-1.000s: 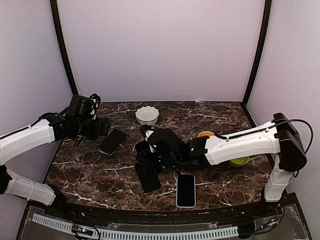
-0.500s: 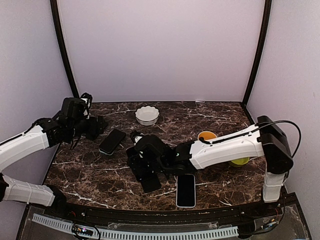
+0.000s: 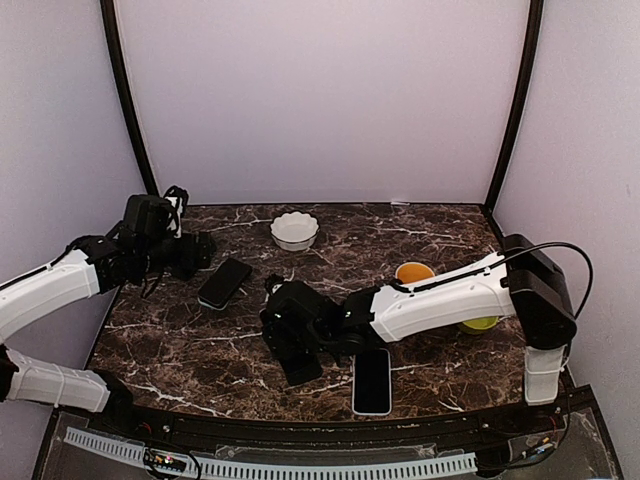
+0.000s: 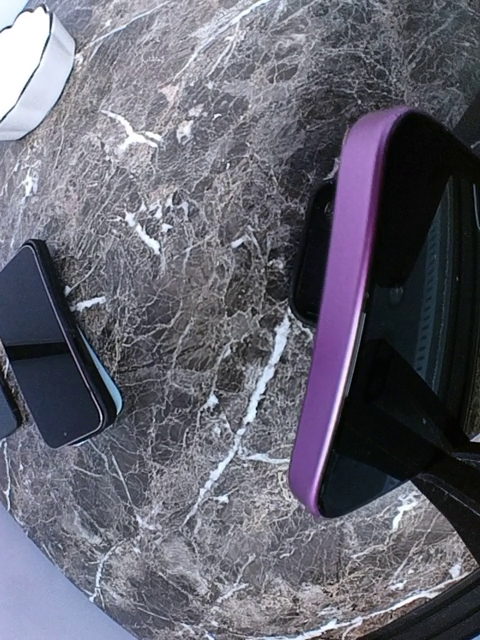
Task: Put the phone into the phone case
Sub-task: Install the phone into the phone case.
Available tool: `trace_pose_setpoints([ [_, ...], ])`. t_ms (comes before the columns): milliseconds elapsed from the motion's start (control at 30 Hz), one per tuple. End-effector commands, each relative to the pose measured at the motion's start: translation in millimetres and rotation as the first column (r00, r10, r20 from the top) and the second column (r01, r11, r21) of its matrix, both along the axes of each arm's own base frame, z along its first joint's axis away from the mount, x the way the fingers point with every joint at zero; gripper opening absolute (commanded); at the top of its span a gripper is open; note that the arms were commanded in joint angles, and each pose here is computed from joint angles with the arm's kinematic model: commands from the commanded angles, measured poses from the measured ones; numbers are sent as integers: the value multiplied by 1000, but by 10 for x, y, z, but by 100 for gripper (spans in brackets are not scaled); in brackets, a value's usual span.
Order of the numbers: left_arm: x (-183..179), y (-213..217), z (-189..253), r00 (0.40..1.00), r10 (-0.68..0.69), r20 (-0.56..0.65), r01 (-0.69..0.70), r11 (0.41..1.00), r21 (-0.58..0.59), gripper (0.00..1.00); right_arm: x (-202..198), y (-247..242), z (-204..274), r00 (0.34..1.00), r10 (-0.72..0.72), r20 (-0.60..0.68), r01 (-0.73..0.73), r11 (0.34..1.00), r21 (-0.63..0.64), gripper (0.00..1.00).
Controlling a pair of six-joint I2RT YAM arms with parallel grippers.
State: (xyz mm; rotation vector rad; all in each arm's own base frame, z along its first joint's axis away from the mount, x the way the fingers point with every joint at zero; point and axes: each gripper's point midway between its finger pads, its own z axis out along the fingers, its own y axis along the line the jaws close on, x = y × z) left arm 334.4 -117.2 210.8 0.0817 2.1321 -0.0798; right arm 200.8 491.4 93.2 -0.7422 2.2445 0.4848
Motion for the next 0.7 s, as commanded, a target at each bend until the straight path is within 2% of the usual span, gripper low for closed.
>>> trace_pose_setpoints([
  [0, 10, 3, 22, 1000, -1, 7, 1, 1000, -17, 99, 14, 108, 133, 1000, -29, 8, 29, 998, 57, 0],
  [667, 8, 9, 18, 1000, -4, 7, 4, 1000, -16, 99, -49, 76, -119, 998, -32, -53, 32, 999, 3, 0],
])
